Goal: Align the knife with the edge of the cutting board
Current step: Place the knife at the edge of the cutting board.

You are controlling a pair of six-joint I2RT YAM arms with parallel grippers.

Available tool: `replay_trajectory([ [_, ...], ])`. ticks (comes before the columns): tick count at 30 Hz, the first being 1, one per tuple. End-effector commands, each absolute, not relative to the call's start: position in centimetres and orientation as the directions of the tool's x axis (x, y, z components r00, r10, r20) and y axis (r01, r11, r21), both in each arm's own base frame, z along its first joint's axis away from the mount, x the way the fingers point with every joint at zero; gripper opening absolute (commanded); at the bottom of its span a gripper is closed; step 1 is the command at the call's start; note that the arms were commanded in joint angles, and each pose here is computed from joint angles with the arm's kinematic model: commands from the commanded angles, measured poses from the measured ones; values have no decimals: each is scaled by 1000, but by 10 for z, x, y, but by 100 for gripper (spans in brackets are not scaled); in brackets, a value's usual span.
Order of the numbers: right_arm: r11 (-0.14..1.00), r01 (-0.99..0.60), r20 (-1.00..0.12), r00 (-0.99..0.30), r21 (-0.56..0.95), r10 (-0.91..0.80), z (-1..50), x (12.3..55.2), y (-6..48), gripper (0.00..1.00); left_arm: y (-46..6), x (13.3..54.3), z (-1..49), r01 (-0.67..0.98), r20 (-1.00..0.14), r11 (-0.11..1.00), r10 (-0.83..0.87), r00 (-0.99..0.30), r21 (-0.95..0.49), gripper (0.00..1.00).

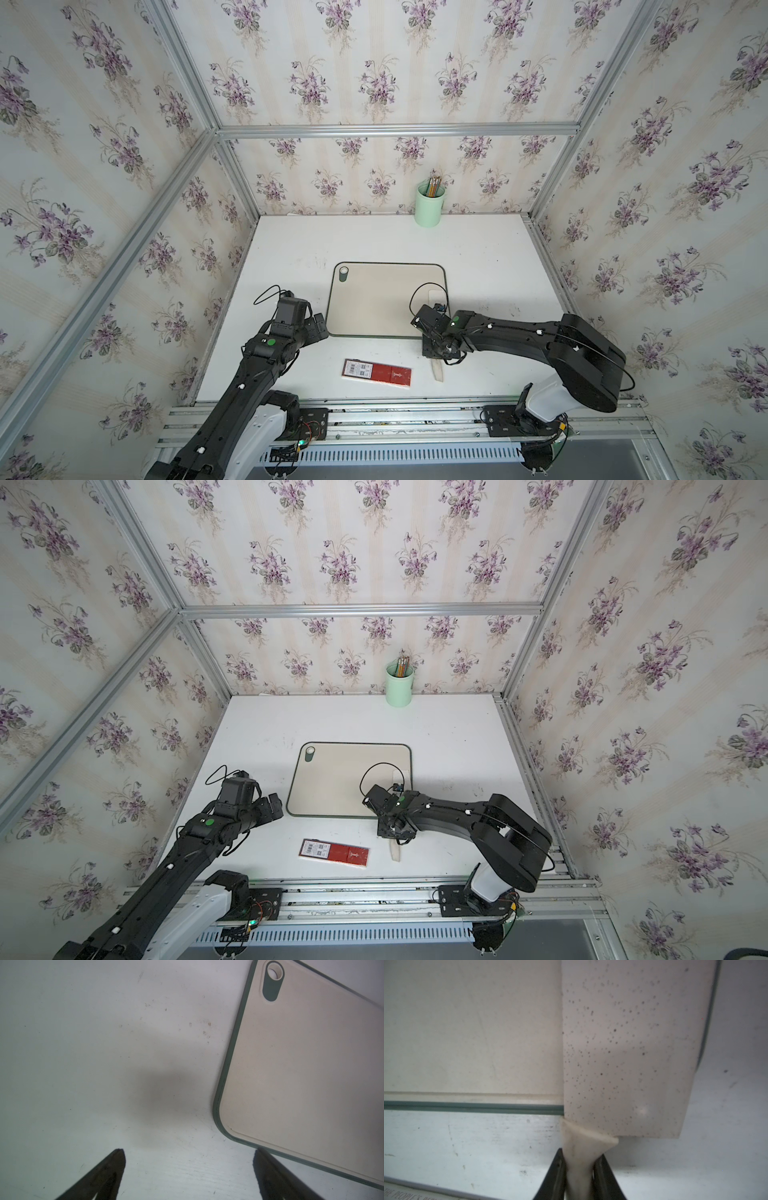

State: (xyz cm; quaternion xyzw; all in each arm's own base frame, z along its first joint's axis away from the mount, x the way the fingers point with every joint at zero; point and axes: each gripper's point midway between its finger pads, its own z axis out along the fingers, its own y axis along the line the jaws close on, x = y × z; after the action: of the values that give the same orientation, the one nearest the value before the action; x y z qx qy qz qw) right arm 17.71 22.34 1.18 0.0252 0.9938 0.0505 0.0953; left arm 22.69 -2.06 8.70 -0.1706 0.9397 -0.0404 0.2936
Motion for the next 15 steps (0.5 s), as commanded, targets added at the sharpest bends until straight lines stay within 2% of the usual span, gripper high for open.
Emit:
replay_trajectory([
  [1,993,40,-196,-979,114,62,8,180,227,31,-20,228,89,-302,-543,937,-348,-764,-175,99],
  [5,992,38,-194,-979,121,61,7,180,228,40,-20,228,88,-302,-541,937,-347,-766,-174,99],
  [7,992,40,-196,-979,120,63,8,180,227,41,-20,228,88,-303,-542,937,-348,-765,-175,99],
  [15,991,62,-204,-975,116,85,8,181,225,28,-20,228,88,-302,-542,937,-348,-765,-175,99],
])
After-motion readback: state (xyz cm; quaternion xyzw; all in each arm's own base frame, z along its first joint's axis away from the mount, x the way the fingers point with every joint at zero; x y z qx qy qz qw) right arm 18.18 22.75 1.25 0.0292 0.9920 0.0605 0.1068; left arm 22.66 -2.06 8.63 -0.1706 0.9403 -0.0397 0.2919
